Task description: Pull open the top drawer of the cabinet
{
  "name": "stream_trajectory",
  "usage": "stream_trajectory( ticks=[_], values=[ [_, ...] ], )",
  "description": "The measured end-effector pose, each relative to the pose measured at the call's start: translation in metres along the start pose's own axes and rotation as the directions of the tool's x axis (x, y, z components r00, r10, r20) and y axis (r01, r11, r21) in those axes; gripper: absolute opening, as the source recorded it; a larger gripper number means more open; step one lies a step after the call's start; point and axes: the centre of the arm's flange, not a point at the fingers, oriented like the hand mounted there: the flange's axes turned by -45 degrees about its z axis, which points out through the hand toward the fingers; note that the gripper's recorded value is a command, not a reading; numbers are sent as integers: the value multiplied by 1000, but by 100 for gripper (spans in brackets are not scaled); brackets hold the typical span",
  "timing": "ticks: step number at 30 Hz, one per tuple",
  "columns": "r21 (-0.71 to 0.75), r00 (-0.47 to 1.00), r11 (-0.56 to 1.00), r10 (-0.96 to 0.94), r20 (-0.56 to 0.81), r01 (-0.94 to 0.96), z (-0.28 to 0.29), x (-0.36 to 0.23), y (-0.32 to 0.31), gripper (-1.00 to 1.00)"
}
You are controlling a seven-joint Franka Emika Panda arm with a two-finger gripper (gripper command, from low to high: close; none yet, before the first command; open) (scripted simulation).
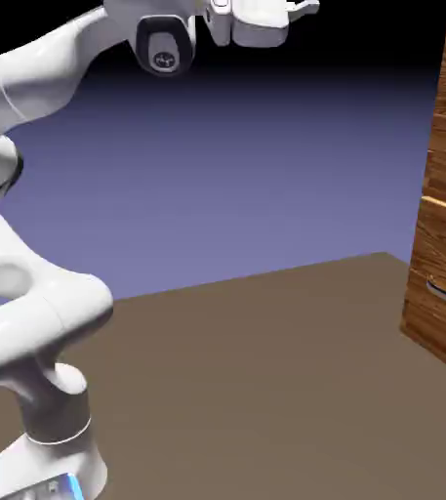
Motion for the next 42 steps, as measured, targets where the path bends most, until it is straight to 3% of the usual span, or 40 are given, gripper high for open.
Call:
stream_trajectory(
  ticks=[8, 17, 25, 34, 42],
  values=[
    [128, 993, 985, 117, -8, -115, 24, -59, -59, 0],
    [180, 970, 955, 221, 104, -237, 111, -156, -68, 0],
    [104, 905, 919, 348, 246, -381, 226, -238, -6, 0],
    [-99, 741, 807, 576, 344, -582, 356, -297, 141, 0],
    [-93, 742, 807, 576, 343, -583, 385, -305, 132, 0]
  ],
)
